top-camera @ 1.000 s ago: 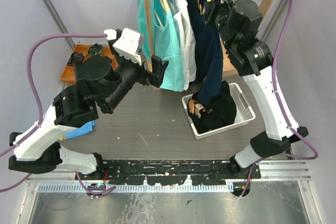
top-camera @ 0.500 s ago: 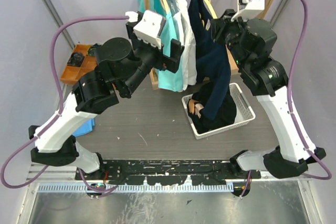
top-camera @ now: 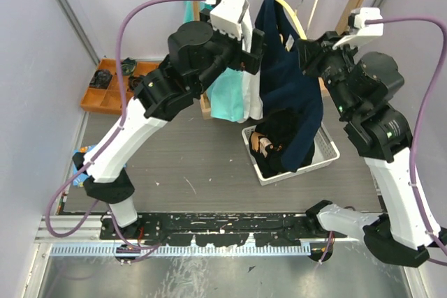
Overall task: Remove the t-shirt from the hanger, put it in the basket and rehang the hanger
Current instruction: Pick up the hanger from the clothesline.
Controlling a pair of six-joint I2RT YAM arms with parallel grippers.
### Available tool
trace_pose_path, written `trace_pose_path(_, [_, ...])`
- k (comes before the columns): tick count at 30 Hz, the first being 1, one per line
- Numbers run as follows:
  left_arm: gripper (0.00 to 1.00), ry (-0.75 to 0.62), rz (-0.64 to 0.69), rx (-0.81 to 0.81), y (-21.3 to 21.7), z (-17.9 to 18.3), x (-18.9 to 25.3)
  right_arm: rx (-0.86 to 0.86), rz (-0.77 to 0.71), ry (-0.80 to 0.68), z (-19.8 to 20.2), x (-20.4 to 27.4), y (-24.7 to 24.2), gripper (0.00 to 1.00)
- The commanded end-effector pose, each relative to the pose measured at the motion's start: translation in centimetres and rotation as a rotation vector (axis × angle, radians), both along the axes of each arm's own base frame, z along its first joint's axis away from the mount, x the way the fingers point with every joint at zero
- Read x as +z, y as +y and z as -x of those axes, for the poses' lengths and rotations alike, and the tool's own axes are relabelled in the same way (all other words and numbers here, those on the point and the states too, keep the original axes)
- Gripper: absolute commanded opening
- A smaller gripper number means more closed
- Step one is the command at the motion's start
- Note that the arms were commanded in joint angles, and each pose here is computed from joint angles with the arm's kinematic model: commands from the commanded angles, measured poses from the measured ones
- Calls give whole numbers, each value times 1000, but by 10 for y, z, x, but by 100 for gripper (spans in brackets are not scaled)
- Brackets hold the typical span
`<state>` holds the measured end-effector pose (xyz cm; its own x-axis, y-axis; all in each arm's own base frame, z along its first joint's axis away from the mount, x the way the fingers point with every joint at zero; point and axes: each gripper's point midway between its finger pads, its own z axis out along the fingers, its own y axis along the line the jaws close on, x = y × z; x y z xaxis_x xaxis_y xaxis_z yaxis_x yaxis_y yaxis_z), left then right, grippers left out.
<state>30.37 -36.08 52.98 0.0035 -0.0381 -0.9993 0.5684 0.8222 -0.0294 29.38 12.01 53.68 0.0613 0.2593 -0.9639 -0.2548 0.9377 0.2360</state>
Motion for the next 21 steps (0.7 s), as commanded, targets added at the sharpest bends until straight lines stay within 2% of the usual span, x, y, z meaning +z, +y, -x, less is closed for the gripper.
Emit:
trace_pose_path(1, [98, 0, 58, -87, -21, -6, 8, 31, -103, -163, 34, 49, -13, 1])
trace_pose_path(15, [100, -59, 157, -115, -54, -37, 16, 89, -116, -202, 70, 49, -21, 1])
trace_pose_path(21, [95, -65, 172, -99, -63, -49, 9, 101, -116, -217, 81, 49, -25, 1])
